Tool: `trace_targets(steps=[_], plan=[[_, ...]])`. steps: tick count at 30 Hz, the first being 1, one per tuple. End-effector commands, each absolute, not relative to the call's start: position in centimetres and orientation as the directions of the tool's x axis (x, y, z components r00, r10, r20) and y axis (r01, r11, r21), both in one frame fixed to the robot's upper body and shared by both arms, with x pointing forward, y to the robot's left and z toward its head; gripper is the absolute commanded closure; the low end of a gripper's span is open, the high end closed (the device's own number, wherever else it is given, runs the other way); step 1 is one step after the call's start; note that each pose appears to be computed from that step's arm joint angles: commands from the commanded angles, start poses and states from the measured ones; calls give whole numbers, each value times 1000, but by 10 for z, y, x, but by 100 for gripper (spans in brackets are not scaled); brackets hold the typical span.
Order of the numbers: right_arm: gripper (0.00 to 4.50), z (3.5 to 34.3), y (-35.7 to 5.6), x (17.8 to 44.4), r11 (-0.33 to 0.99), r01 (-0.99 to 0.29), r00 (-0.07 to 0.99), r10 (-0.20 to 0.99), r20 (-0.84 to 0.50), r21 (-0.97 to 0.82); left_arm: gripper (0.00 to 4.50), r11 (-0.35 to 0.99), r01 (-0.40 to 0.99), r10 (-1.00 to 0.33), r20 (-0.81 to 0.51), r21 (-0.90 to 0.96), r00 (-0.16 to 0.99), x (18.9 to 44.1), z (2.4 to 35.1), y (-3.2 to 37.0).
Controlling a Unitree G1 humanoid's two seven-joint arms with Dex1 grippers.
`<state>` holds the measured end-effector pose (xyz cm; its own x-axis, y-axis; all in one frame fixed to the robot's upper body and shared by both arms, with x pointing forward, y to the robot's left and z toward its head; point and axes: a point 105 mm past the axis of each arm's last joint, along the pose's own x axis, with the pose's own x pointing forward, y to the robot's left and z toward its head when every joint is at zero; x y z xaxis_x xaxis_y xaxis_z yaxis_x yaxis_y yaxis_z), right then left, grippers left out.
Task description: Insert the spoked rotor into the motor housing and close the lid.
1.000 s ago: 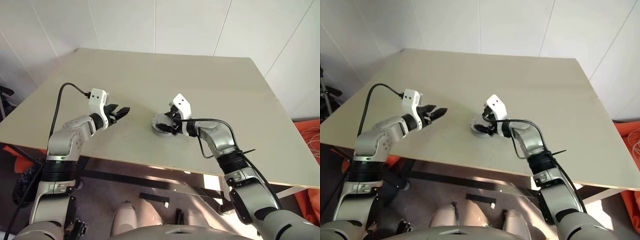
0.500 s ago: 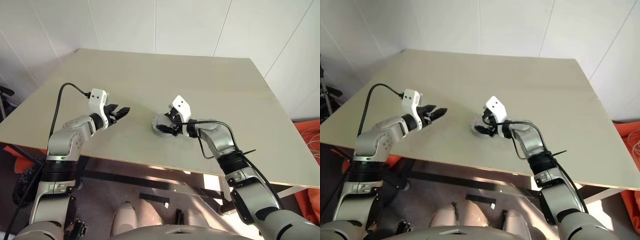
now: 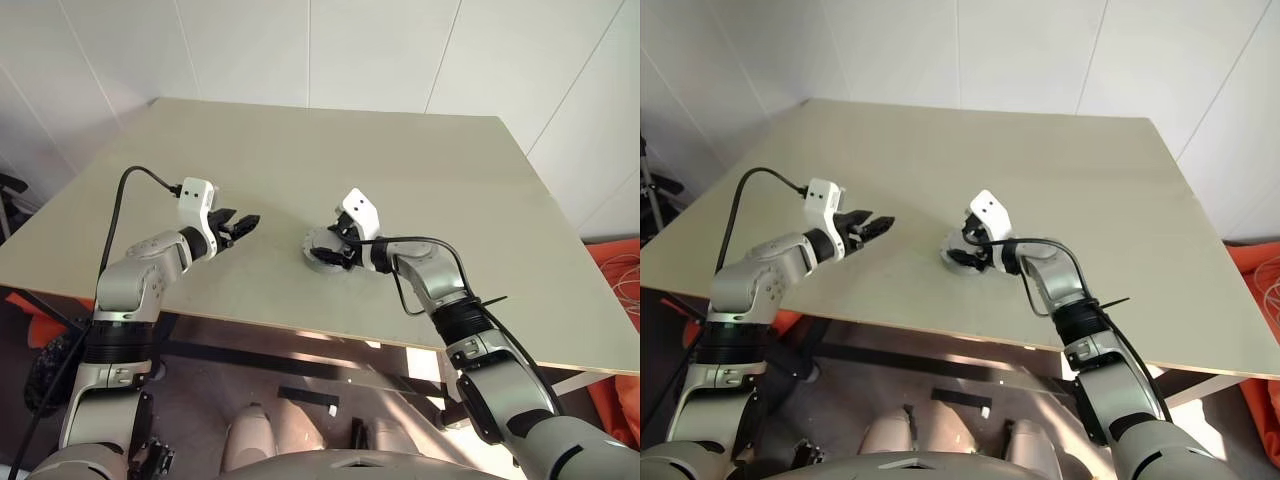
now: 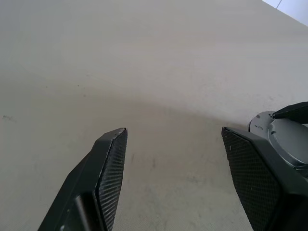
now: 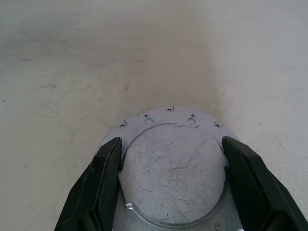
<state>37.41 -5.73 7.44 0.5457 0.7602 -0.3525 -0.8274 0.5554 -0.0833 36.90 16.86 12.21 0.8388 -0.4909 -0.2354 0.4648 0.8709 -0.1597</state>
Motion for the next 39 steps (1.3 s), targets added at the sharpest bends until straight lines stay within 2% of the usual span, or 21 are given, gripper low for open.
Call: trace_targets(steps=[1, 20, 32, 36, 39], plan=[[130, 70, -62, 377, 570, -815, 562, 740, -368, -99, 120, 870, 476, -493, -188, -130, 850, 370, 136, 167], [130, 54, -69, 374, 563, -822, 546, 732, -408, -89, 120, 870, 477, -493, -183, -126, 850, 371, 138, 168], [130, 32, -69, 369, 571, -819, 532, 716, -452, -59, 120, 860, 487, -508, -178, -150, 843, 370, 137, 161], [130, 32, -69, 371, 575, -816, 537, 713, -450, -61, 120, 851, 461, -507, -164, -251, 847, 374, 136, 154], [130, 33, -69, 372, 574, -816, 538, 714, -448, -65, 120, 800, 409, -510, -138, -440, 849, 383, 132, 146]])
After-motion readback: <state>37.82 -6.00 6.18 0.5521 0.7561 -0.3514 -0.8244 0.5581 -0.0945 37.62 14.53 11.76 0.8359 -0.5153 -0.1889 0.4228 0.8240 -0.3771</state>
